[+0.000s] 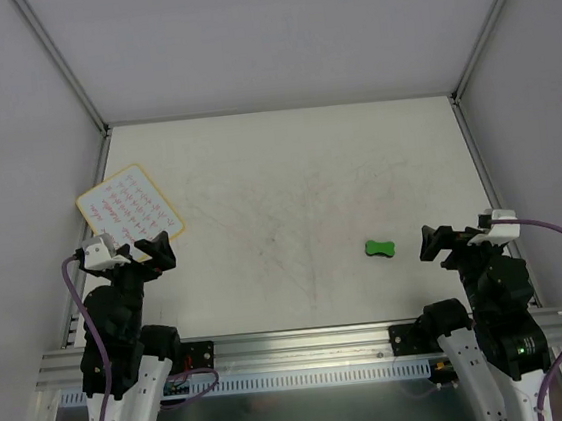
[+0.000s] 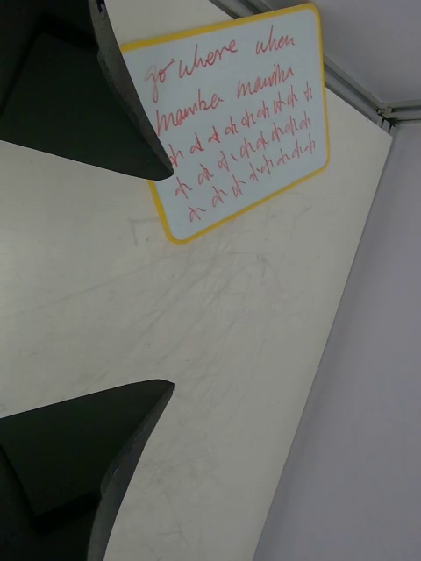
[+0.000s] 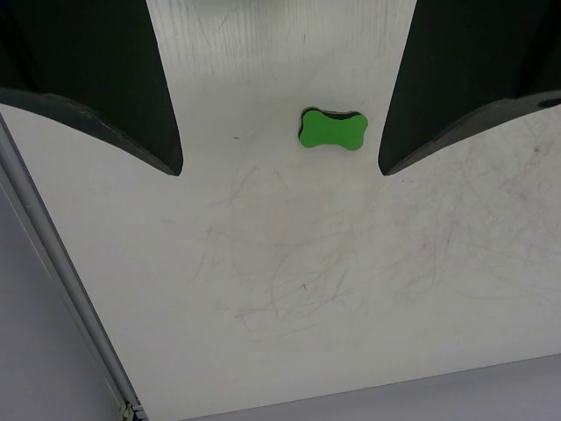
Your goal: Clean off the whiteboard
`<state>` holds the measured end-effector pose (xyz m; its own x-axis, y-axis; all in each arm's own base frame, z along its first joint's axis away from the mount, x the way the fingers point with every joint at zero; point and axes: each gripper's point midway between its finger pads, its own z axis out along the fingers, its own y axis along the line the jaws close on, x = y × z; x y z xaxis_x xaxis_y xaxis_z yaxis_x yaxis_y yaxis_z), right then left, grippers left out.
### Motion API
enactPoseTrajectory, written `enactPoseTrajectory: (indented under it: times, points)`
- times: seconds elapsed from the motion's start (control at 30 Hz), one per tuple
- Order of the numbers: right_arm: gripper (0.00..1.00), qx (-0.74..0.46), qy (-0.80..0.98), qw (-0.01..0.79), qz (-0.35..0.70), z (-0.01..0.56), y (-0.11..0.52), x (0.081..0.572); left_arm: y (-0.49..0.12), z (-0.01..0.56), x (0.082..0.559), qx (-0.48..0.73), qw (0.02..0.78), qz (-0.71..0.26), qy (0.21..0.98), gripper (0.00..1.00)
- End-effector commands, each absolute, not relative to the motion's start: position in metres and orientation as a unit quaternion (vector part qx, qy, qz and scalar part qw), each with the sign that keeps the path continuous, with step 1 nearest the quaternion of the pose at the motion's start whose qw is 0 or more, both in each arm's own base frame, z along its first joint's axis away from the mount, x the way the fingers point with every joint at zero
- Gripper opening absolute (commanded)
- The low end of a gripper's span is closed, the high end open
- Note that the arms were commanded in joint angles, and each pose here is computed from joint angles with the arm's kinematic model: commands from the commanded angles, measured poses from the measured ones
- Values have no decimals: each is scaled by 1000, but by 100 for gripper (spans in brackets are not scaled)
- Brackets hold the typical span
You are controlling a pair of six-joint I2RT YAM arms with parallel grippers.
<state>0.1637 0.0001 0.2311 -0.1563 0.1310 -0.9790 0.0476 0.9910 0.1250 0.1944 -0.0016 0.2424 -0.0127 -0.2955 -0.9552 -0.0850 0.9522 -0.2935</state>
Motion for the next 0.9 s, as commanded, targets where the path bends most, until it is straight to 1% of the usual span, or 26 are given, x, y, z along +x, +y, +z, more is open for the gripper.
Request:
enactPoseTrajectory:
  times: [0.0, 0.13, 0.23, 0.33, 0.37, 0.43, 0.47, 0.5, 0.53, 0.57, 0.6, 0.63, 0.67, 0.7, 0.73, 0.77, 0.83, 0.87]
  points:
    - [99, 62, 743, 665, 41, 244, 2, 167, 0, 245, 199, -139, 693, -72, 704, 99]
    - [99, 62, 745, 663, 40, 244, 2, 168, -13, 242, 202, -110, 680, -95, 719, 99]
    - [99, 58, 746, 663, 39, 243, 2, 170, -19, 232, 211, -98, 658, -95, 741, 99]
    - [99, 61, 749, 659, 41, 241, 4, 174, -25, 217, 225, -91, 614, -95, 778, 99]
    - [99, 59, 753, 654, 44, 239, 6, 175, -29, 203, 235, -89, 581, -92, 804, 99]
    - [99, 36, 764, 642, 50, 234, 12, 176, -34, 202, 245, -99, 556, -102, 819, 99]
    - [99, 25, 764, 642, 56, 236, 16, 176, -35, 188, 255, -108, 522, -97, 841, 99]
    - [99, 22, 764, 642, 57, 236, 17, 176, -35, 185, 261, -117, 508, -94, 848, 99]
    - [99, 24, 763, 644, 55, 237, 16, 175, -37, 195, 271, -125, 505, -97, 849, 99]
    - [99, 27, 762, 645, 51, 237, 14, 175, -38, 180, 284, -130, 472, -88, 868, 99]
    - [99, 30, 761, 647, 49, 237, 12, 174, -36, 179, 291, -137, 464, -78, 872, 99]
    - [99, 34, 757, 650, 49, 238, 11, 173, -36, 190, 304, -145, 466, -77, 869, 99]
    - [99, 37, 757, 651, 47, 238, 10, 172, -36, 172, 316, -152, 435, -64, 885, 99]
    - [99, 38, 755, 653, 46, 239, 9, 172, -36, 170, 324, -159, 427, -59, 888, 99]
    - [99, 40, 755, 652, 46, 238, 9, 171, -36, 178, 338, -164, 432, -57, 885, 97]
    - [99, 47, 754, 654, 44, 238, 7, 171, -36, 160, 349, -172, 404, -45, 897, 93]
    - [99, 51, 749, 659, 45, 240, 6, 169, -29, 159, 368, -187, 401, -24, 897, 92]
    - [99, 55, 748, 660, 41, 240, 4, 169, -28, 141, 375, -193, 379, -11, 905, 92]
